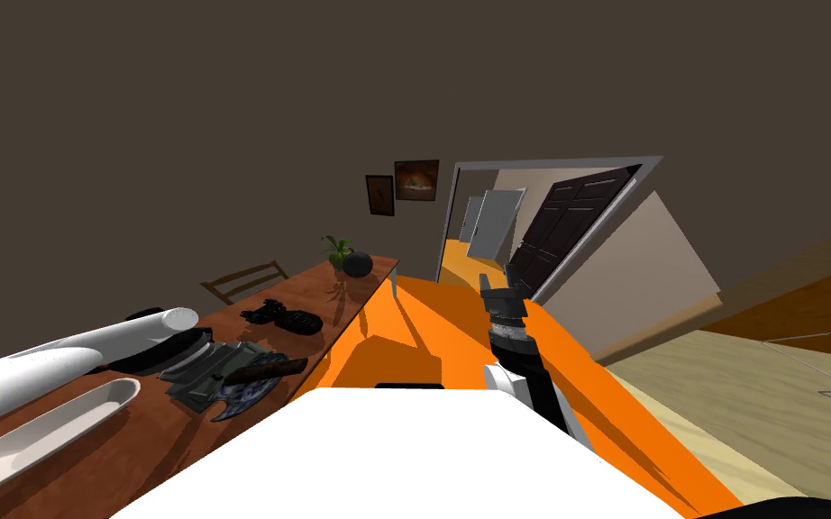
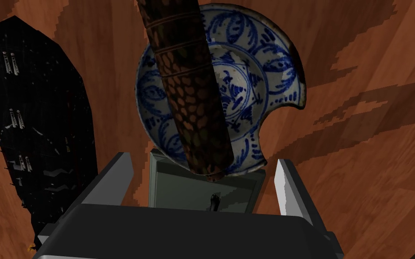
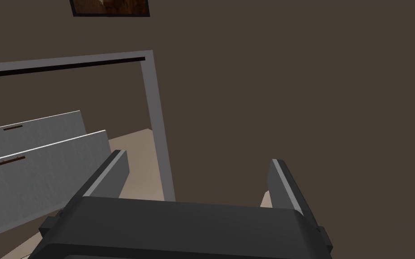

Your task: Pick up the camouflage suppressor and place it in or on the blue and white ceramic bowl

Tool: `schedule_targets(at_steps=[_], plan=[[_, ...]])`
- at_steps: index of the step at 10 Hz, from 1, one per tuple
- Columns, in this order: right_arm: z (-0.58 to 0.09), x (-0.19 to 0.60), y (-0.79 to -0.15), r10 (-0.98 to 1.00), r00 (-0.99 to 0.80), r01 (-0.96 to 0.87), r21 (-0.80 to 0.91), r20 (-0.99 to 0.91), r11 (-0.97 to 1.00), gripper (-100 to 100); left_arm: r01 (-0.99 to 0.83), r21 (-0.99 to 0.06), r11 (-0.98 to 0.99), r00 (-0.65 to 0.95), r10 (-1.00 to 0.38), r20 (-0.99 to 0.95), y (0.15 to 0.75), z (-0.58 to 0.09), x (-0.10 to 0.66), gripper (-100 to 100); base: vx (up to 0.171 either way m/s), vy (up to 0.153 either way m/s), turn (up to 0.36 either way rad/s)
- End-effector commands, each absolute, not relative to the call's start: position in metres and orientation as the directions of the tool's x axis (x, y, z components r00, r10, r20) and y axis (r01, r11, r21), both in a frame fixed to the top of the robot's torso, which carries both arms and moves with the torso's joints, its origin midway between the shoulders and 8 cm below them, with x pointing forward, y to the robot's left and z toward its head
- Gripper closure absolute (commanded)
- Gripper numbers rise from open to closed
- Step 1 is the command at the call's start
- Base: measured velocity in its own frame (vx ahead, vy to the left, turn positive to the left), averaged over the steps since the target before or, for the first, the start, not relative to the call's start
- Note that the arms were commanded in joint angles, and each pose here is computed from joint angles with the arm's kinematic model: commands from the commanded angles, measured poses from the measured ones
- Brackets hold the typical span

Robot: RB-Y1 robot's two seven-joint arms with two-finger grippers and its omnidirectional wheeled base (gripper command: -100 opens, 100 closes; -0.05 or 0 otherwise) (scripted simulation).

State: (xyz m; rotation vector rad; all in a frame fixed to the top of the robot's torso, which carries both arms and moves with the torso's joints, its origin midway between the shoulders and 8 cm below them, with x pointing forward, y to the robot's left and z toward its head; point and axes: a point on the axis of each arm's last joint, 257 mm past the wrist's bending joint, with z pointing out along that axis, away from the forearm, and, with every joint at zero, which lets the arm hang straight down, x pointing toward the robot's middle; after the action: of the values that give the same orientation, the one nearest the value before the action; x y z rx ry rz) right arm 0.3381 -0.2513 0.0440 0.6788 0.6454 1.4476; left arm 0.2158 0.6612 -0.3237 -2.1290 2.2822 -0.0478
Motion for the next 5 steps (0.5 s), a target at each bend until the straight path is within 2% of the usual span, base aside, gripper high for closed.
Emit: schedule_targets(at_steps=[1,5], plan=[[0.0440,0.3381,-0.2513,1.000,0.026,-0.660,0.751,0.011,0.009,0,-0.997,-0.036,0.069,-0.069,-0.998,0.006,0.6612,-0.3237,0.2158,0,0.000,0.000,0.000],[0.0440,0.3381,-0.2514,1.000,0.026,-0.660,0.751,0.011,0.009,0,-0.997,-0.036,0.069,-0.069,-0.998,0.006,0.6612,-0.3238,0.2159,0,0.000,0.000,0.000]])
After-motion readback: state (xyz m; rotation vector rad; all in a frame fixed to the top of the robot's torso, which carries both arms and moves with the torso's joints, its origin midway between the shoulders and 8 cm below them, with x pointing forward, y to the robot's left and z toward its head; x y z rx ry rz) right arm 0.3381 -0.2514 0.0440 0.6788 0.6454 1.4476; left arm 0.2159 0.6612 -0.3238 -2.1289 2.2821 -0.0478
